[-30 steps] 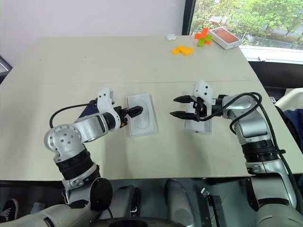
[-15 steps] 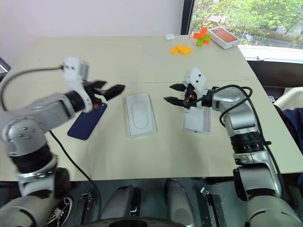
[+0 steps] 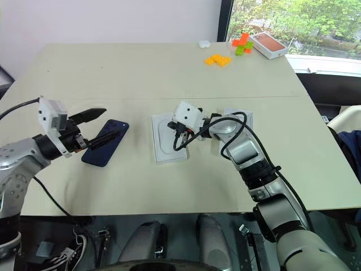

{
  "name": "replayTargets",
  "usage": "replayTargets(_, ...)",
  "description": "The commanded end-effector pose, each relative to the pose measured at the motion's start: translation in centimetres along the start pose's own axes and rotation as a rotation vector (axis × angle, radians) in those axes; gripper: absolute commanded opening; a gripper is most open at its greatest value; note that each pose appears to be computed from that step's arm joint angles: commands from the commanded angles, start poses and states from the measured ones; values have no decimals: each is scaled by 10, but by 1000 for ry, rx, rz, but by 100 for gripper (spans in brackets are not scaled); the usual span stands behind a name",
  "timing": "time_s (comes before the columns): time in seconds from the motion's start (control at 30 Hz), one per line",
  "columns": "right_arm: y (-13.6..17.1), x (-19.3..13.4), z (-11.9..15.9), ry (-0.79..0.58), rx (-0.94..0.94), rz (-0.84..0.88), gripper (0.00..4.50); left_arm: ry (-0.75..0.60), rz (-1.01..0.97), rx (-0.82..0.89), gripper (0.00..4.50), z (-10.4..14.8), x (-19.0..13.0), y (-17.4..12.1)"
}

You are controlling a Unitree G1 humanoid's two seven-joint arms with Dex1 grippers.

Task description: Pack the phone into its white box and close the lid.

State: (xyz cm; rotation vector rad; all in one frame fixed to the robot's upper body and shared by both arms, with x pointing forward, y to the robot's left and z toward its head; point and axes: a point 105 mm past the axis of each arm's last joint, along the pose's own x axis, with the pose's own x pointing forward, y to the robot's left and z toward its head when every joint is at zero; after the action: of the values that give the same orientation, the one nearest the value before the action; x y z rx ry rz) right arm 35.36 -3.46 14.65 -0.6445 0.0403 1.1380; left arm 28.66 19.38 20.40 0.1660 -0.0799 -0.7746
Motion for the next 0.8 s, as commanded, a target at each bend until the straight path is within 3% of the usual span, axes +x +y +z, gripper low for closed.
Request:
replayTargets(0.03, 10, 2, -1, 31, -114, 46, 7, -42, 5, 54, 448, 11, -2, 0)
replayTargets(0.4, 34, 9, -31, 201, -231, 207, 7, -46, 13, 122, 448, 19, 1, 5)
replayTargets(0.67, 54, 3, -20, 174, -187, 323, 7, -50, 35, 137, 448, 20, 2, 8)
replayTargets(0.8, 52, 6, -18, 159, -162, 302, 7, -55, 46, 136, 448, 22, 2, 10)
